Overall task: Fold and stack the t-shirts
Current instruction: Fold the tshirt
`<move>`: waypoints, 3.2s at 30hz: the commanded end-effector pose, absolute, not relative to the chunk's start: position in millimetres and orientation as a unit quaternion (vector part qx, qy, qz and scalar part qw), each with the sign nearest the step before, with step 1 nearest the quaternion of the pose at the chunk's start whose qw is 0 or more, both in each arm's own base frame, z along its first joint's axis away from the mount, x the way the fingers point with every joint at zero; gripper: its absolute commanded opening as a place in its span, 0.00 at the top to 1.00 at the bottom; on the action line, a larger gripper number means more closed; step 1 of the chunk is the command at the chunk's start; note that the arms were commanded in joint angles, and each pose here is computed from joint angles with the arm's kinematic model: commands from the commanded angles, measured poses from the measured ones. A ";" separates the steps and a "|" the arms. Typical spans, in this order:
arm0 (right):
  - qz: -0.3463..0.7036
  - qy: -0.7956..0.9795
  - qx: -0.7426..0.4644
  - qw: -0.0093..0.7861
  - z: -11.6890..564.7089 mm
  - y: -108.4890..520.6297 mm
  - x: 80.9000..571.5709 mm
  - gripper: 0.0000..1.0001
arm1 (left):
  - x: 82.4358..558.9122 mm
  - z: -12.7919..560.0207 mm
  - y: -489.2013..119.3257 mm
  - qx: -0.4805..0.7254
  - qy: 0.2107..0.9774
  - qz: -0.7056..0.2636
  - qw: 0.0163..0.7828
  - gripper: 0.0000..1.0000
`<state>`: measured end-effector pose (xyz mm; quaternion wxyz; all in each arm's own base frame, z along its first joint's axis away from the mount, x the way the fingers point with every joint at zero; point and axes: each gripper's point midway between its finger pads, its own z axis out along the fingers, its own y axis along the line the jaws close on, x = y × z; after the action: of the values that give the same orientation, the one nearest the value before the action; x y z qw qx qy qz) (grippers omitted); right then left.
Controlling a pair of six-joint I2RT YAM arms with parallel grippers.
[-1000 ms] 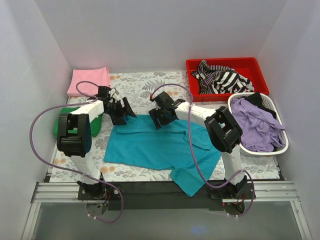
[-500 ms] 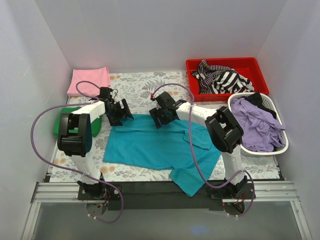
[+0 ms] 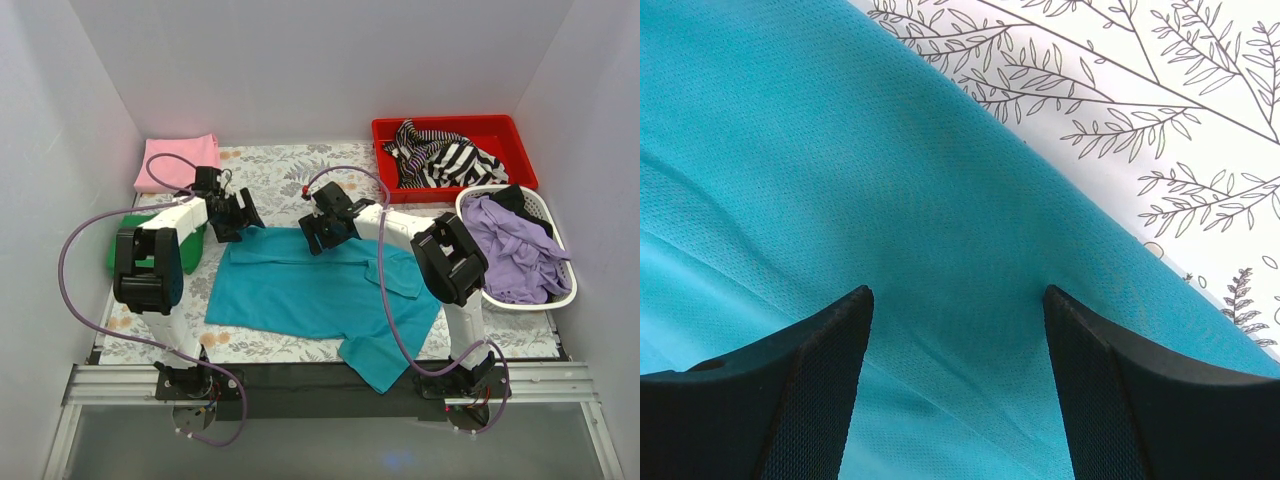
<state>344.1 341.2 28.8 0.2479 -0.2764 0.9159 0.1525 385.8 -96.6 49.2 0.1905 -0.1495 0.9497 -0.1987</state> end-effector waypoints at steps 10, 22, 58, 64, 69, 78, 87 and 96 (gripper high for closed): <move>0.152 0.929 -0.277 0.193 1.0 331.9 323.8 0.25 | 428.2 91.6 -132.0 -0.114 0.912 -0.316 0.235 0.22; 0.152 0.930 -0.276 0.189 -2.2 330.6 321.5 0.25 | 421.0 51.7 -114.8 -0.135 0.936 -0.253 0.206 0.21; 0.142 0.928 -0.275 0.209 7.5 326.0 327.1 0.25 | 445.4 112.1 -26.6 -0.172 0.931 -0.061 0.317 0.11; 0.118 0.904 -0.271 0.309 86.1 318.5 354.1 0.22 | 441.4 165.8 -85.9 -0.109 0.908 -0.225 0.337 0.11; 0.048 0.914 -0.243 0.322 105.2 276.1 354.2 0.20 | 425.2 162.1 -121.4 -0.058 0.904 -0.288 0.312 0.11; 0.005 0.950 -0.145 0.275 78.2 200.0 327.7 0.18 | 401.5 104.5 -159.7 -0.034 0.921 -0.327 0.209 0.11; 0.006 0.967 -0.095 0.238 46.8 156.5 323.0 0.18 | 392.6 59.4 -146.9 -0.062 0.943 -0.280 0.168 0.11; 0.049 0.977 -0.123 0.169 1.4 182.6 333.2 0.19 | 398.5 21.0 -88.1 -0.111 0.976 -0.110 0.151 0.07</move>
<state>324.5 164.7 20.3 0.1894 -0.1059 0.9759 0.0241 399.9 -123.7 38.6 0.1600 -0.0920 0.9619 -0.2016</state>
